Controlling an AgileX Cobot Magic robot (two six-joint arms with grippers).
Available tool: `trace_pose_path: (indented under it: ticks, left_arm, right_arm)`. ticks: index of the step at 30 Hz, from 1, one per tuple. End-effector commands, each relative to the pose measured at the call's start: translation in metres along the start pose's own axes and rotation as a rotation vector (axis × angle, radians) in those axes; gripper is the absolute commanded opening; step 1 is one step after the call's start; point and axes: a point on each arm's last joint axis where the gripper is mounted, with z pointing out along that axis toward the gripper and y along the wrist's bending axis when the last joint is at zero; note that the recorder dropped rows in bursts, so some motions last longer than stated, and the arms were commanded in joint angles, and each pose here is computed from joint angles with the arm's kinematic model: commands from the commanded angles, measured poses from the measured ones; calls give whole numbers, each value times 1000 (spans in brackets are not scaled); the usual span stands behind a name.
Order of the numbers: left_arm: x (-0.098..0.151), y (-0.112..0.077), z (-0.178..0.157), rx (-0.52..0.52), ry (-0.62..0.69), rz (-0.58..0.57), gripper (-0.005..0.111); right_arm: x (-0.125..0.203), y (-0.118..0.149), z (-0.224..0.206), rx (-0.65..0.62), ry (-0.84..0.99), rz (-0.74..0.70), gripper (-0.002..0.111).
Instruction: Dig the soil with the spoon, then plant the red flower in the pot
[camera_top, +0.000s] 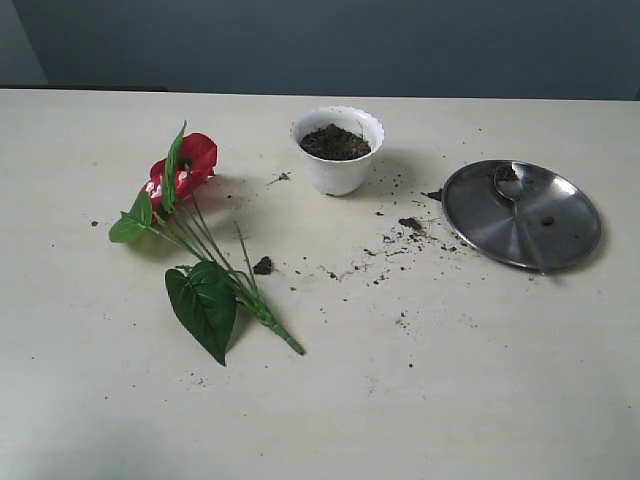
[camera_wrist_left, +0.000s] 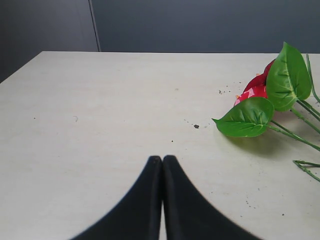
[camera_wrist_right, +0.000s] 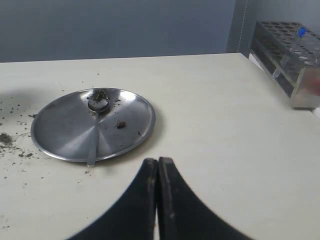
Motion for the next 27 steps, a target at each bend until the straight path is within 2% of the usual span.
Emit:
trace_pose_path:
  ticks: [1, 8, 11, 15, 17, 19, 22, 27]
  left_arm:
    - [0, 0, 0, 3, -11, 0, 0]
    - [0, 0, 0, 3, -11, 0, 0]
    - [0, 6, 0, -69, -3, 207, 0]
    - [0, 9, 0, -94, -5, 279, 0]
    - [-1, 11, -1, -125, -6, 369, 0]
    - [-2, 12, -1, -137, -10, 404, 0]
    - [-6, 11, -1, -131, -58, 417, 0]
    - [-21, 4, -3, -93, -233, 417, 0]
  right_arm:
    - [0, 0, 0, 6, -7, -4, 0]
    - [0, 0, 0, 6, -7, -4, 0]
    - [0, 0, 0, 6, -7, -4, 0]
    - [0, 0, 0, 6, -7, -4, 0]
    - [0, 0, 0, 6, -7, -4, 0]
    - [0, 0, 0, 6, -7, -4, 0]
    - [0, 0, 0, 6, -7, -4, 0]
    - [0, 0, 0, 6, -7, -4, 0]
